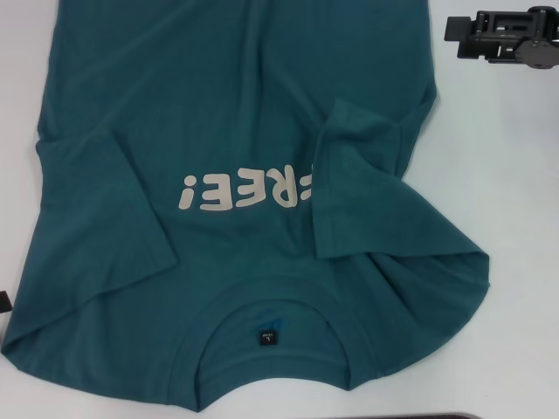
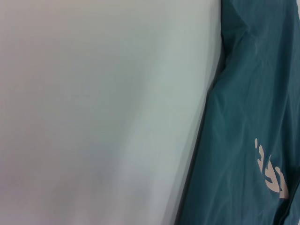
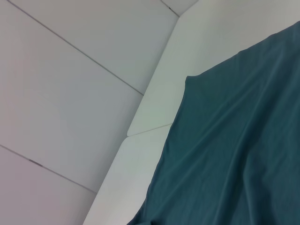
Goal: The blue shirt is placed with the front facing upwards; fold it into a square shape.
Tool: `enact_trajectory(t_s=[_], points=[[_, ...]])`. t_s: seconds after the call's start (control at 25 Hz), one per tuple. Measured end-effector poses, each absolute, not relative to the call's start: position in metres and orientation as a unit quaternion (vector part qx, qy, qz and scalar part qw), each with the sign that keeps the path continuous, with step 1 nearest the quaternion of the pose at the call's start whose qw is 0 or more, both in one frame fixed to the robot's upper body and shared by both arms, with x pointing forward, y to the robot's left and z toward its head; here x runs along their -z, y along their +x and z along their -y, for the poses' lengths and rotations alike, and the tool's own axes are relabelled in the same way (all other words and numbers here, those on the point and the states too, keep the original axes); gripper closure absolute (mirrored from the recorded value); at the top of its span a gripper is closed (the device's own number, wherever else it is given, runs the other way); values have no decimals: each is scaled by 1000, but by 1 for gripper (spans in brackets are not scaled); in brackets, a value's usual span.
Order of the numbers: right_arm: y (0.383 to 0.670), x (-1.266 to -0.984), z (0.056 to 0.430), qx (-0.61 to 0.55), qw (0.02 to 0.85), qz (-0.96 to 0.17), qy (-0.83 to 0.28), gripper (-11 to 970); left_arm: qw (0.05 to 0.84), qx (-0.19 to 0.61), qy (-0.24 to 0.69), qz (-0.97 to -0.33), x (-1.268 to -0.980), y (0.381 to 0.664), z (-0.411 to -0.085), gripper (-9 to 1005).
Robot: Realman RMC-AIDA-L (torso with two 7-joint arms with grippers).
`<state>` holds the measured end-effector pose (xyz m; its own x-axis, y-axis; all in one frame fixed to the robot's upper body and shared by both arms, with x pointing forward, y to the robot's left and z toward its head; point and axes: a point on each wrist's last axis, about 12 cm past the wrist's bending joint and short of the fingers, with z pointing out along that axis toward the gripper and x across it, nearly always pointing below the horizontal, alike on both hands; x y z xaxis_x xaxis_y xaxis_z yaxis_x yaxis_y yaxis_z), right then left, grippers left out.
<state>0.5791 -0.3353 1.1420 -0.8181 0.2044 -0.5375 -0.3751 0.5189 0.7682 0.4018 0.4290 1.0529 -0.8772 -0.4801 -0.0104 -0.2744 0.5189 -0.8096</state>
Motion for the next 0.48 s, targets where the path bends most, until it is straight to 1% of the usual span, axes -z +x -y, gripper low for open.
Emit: enact_trajectory(t_s=[0.28,0.48], points=[[580,-1143,336,-485,302,-819,-50,214,100,434,-214,-869,-1049,402,-424,202],[581,-1143,336,-485,303,-819,-50,214,92,446,-198,-868,-1049,407,-415,203]])
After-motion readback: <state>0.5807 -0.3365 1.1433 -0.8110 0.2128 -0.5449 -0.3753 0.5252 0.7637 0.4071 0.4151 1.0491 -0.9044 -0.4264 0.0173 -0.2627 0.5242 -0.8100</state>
